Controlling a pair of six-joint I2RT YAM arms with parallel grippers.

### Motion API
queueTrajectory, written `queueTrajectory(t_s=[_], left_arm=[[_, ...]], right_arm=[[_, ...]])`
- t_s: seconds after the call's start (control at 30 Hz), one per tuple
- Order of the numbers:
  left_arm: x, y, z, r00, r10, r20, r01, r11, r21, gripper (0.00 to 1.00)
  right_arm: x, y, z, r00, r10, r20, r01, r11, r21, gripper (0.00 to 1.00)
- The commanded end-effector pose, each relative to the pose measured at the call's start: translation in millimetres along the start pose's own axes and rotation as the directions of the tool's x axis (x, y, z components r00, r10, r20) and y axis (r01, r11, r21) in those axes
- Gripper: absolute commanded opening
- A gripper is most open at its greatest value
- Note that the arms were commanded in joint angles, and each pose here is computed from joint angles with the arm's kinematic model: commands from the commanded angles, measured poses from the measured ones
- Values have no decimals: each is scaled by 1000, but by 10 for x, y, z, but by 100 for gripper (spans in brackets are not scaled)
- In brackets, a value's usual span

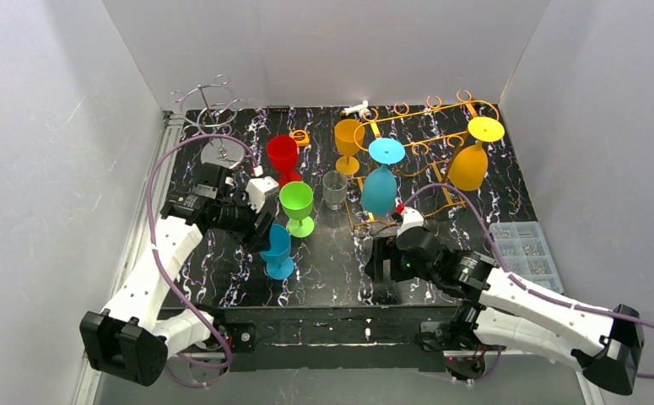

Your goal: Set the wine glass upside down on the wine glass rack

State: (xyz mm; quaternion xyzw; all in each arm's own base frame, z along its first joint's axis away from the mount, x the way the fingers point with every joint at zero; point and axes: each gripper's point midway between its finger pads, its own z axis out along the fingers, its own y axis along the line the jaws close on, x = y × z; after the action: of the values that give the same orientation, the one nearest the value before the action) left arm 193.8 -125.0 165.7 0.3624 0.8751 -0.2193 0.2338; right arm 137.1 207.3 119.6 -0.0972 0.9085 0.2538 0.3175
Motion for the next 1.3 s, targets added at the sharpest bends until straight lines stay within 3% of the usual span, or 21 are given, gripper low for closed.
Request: queueTrajectory(t_s=[0.0, 0.13, 0.27, 0.43, 0.57, 0.73, 0.87, 0.97, 1.13, 1.27], left_arm=[[2, -90, -14, 998, 43, 41, -44, 998, 36, 58], [4, -109, 30, 998, 49, 43, -52, 997, 62, 35], [-57, -163, 30, 997, 43, 68, -49, 994, 94, 3], [-339, -302, -353, 976, 124, 181, -137, 989, 59, 0], [-668, -485, -957, 898, 289, 331, -284, 957, -65, 0], [-1037, -889, -1823, 679, 530, 508, -462, 846, -264, 0], [-1235, -1054, -2375, 500, 686, 528, -511, 726, -460, 0], [-1418, -1041, -2727, 328, 815, 478, -476, 580, -661, 0], [-1699, -1084, -3222, 34, 958, 284, -329, 279, -902, 0], [-1816, -1128, -3404, -89, 986, 141, -236, 117, -965, 0]], right_arm=[[-436, -17, -159, 979, 45, 198, -63, 994, 90, 91], [-536, -57, -392, 965, 59, 254, -80, 994, 71, 85], [-568, -75, -495, 961, 64, 270, -85, 994, 66, 81], [-726, 208, -541, 959, 100, 266, -98, 995, -21, 87], [-1053, 620, -719, 940, 157, 304, -111, 980, -165, 98], [-1406, 1046, -930, 927, 184, 326, -89, 954, -285, 98], [-1720, 1437, -1144, 914, 200, 354, -48, 917, -396, 98], [-1943, 1741, -1319, 899, 228, 373, -18, 872, -489, 98], [-2280, 2268, -1614, 858, 343, 384, 10, 734, -679, 98], [-2421, 2760, -1793, 845, 363, 392, 75, 646, -760, 98]])
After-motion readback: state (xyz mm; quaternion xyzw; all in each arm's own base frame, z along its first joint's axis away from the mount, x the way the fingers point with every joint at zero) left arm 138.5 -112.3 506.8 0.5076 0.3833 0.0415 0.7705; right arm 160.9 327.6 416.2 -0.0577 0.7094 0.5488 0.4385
